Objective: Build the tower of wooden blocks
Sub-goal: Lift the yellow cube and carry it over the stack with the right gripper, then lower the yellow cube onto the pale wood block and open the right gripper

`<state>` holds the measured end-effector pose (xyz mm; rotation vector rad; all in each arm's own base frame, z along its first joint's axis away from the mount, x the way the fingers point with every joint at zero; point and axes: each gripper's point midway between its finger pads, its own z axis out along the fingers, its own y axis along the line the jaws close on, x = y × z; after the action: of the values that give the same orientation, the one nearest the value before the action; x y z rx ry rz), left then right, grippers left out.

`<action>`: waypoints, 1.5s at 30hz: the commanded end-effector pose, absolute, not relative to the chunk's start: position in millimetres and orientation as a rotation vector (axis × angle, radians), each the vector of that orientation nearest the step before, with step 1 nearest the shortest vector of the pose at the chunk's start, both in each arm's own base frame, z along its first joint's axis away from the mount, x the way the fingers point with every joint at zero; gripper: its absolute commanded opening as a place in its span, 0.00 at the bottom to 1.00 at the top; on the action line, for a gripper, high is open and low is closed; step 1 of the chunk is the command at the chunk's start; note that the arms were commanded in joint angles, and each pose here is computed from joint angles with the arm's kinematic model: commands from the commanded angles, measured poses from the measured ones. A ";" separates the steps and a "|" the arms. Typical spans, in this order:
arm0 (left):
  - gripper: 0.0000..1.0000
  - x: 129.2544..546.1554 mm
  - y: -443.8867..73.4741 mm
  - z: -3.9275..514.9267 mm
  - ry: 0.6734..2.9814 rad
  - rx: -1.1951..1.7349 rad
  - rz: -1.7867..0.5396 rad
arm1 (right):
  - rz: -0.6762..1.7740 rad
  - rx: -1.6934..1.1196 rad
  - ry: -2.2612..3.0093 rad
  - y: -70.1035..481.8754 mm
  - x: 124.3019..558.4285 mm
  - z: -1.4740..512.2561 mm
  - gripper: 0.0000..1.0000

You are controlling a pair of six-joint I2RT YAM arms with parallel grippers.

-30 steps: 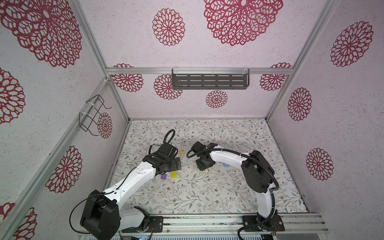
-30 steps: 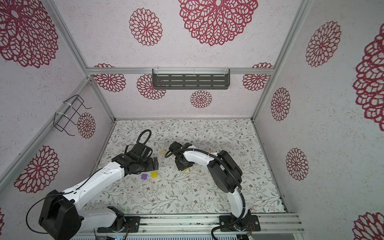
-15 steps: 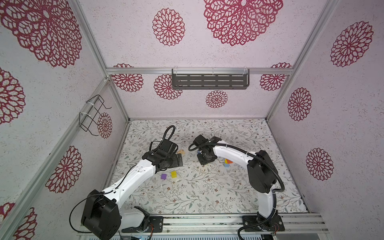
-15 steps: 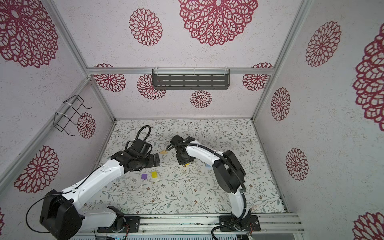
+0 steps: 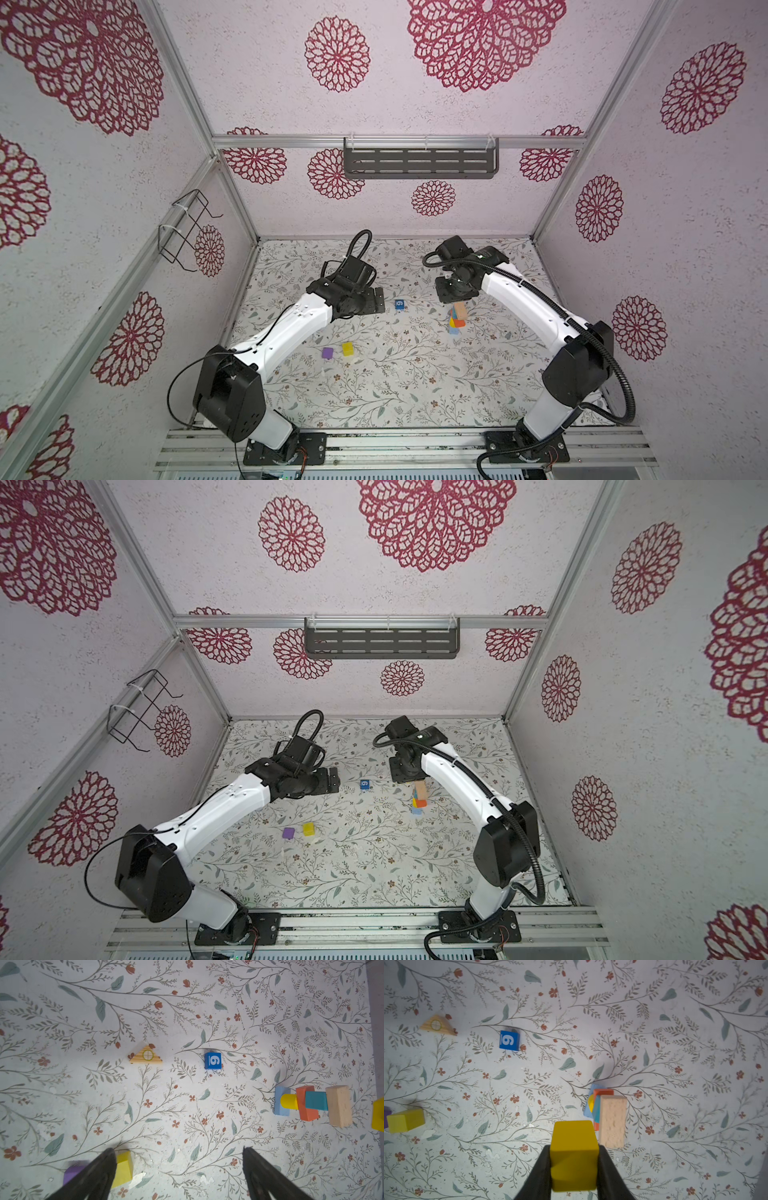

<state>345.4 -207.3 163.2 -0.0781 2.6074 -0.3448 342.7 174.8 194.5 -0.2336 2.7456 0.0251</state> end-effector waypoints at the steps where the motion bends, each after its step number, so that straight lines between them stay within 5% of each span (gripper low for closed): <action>1: 0.97 355.1 -224.4 163.9 2.603 -0.042 -0.380 | -0.003 -0.205 2.766 150.9 332.0 202.8 0.31; 45: 0.97 364.9 -235.1 140.8 2.653 0.010 -0.354 | -0.034 -0.180 2.831 136.7 357.9 152.3 0.33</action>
<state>360.0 -233.6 143.4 0.0109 2.6556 -0.3543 355.1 142.3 151.7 -0.1645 2.8384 -0.0007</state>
